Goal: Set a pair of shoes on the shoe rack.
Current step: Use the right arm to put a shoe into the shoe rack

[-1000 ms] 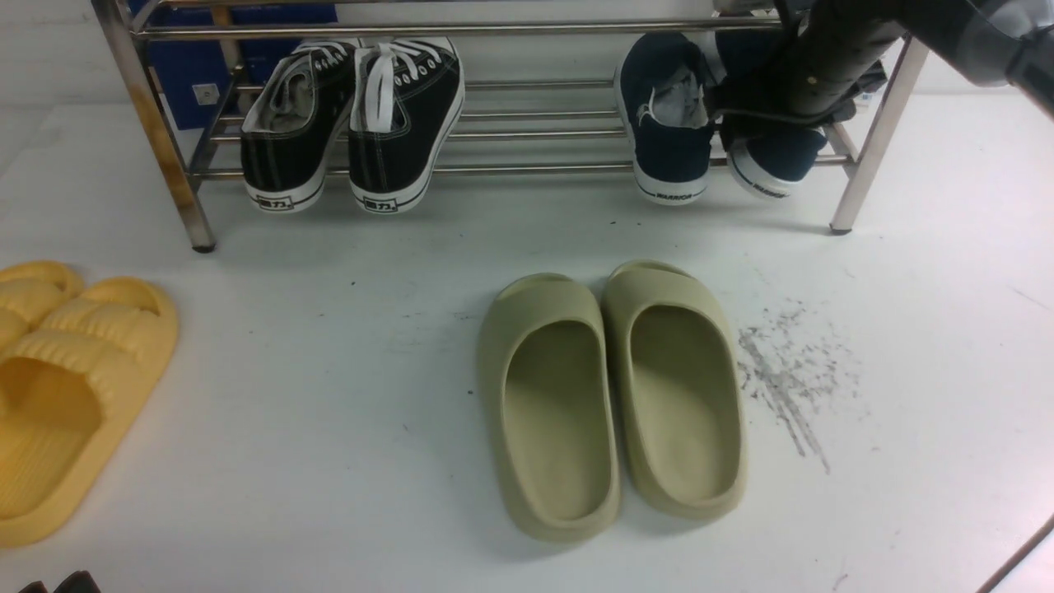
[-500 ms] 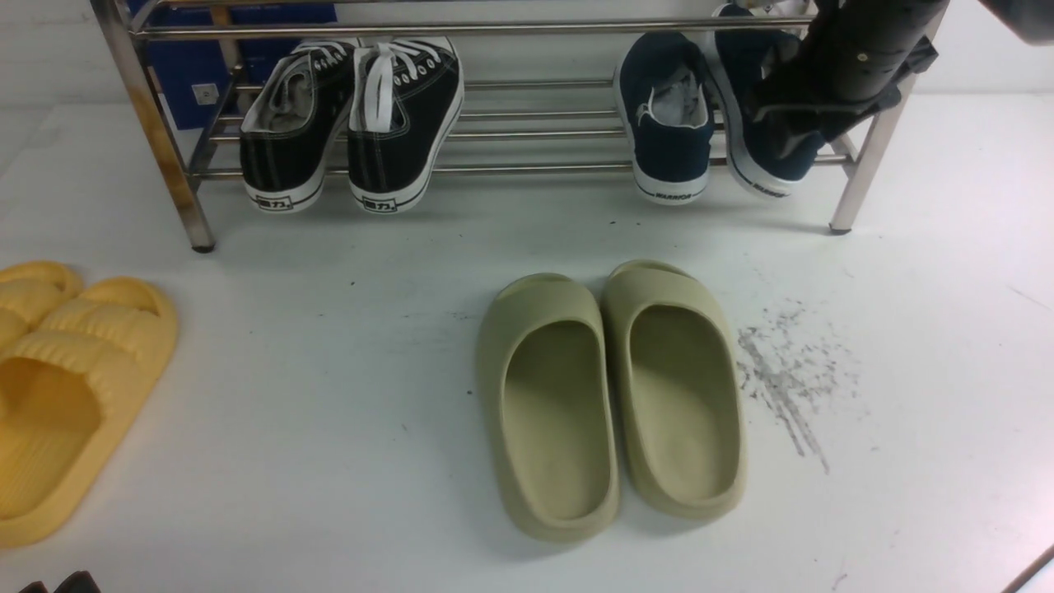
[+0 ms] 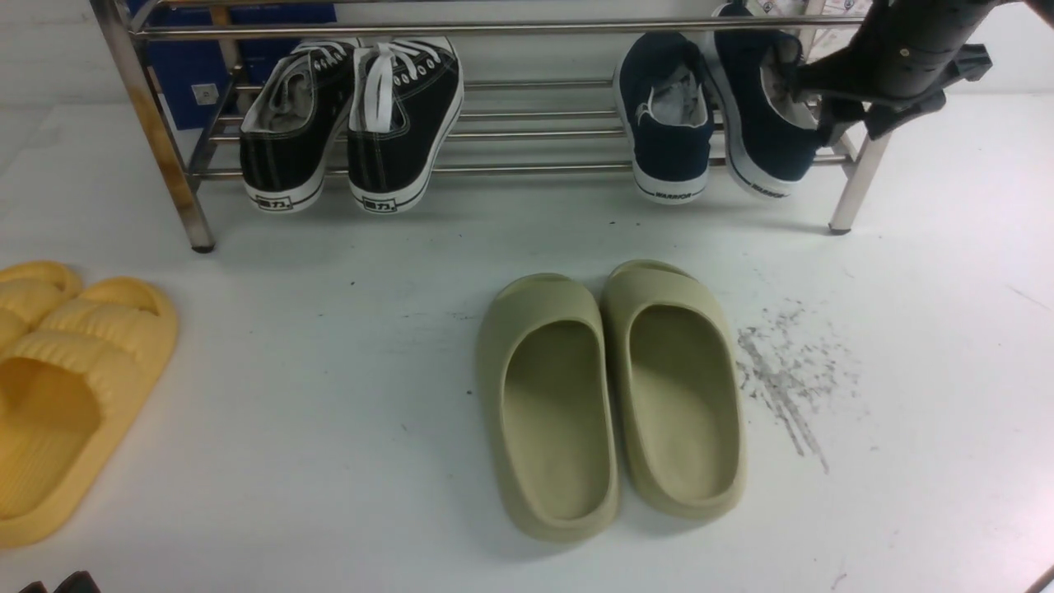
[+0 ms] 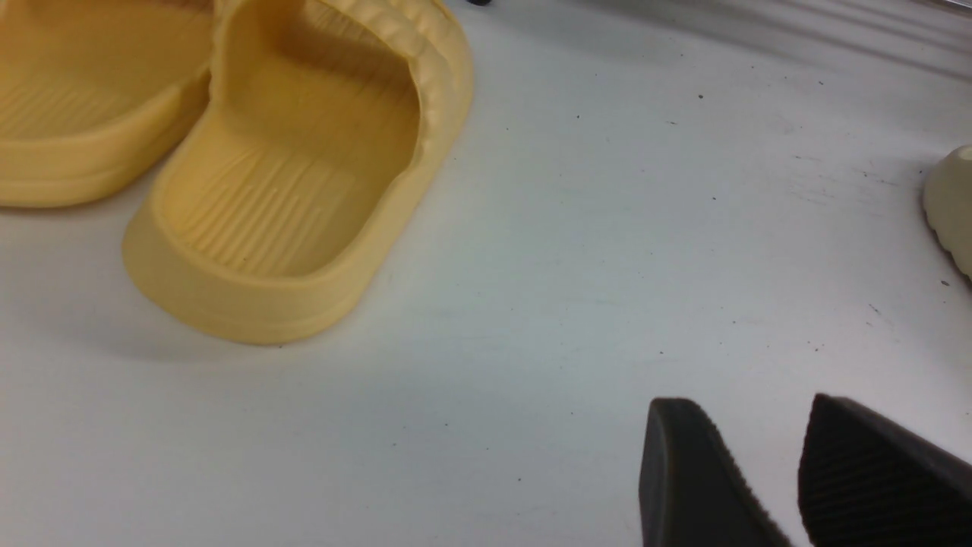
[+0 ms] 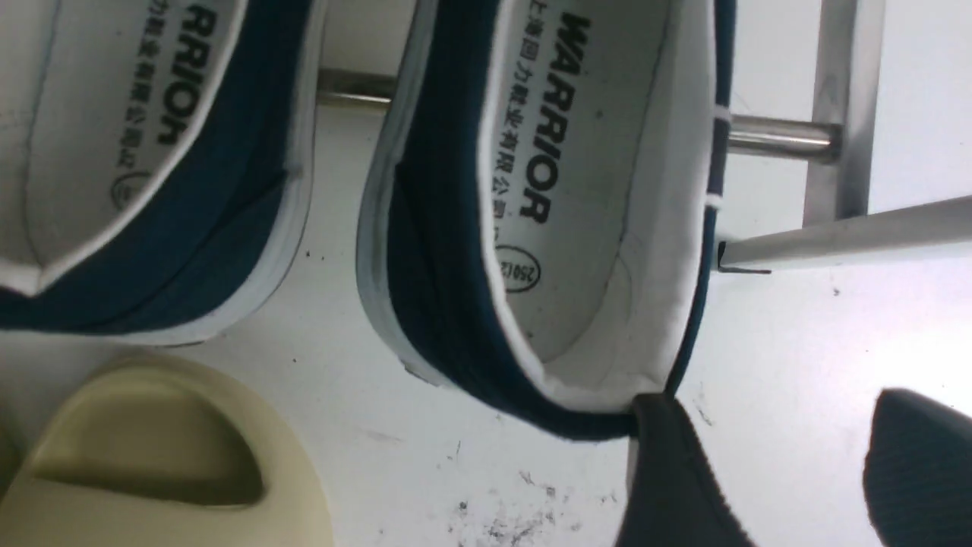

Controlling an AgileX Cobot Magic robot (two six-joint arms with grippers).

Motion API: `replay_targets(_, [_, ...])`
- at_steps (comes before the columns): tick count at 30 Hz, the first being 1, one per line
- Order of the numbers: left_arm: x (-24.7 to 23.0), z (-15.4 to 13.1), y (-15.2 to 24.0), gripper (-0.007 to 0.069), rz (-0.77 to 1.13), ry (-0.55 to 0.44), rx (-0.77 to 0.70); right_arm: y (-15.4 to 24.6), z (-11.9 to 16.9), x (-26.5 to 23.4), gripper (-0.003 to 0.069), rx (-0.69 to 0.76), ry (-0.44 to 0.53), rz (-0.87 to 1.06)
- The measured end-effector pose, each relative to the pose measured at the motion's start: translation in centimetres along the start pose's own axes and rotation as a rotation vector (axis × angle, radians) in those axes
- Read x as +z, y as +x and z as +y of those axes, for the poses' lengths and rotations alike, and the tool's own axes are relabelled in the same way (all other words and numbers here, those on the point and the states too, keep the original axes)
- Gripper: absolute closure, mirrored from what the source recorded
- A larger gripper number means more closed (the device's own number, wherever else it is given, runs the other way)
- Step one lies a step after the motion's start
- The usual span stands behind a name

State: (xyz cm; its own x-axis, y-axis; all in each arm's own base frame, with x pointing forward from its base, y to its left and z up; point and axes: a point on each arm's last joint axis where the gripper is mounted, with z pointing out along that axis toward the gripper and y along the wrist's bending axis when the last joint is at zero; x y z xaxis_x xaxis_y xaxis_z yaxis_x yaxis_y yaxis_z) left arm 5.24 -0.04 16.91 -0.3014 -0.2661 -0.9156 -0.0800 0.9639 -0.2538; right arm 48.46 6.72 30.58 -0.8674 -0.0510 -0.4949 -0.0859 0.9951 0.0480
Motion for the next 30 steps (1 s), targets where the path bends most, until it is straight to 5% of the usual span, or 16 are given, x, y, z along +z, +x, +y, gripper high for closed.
replay_targets(18, [0.0,0.0,0.0,0.0388,0.000,0.000,0.000,-0.6,0.4,4.1,0.0317,0.139,-0.066,-0.077])
replay_targets(22, [0.0,0.0,0.0,0.0388,0.000,0.000,0.000,-0.3,0.6,5.1,0.0386,0.163,-0.075,-0.050])
replay_targets(27, [0.0,0.0,0.0,0.0388,0.000,0.000,0.000,-0.2,0.6,5.5,0.0587,0.174,-0.071,-0.039])
replay_targets(30, [0.0,0.0,0.0,0.0388,0.000,0.000,0.000,-0.2,0.5,5.3,0.0608,0.170,-0.045,-0.040])
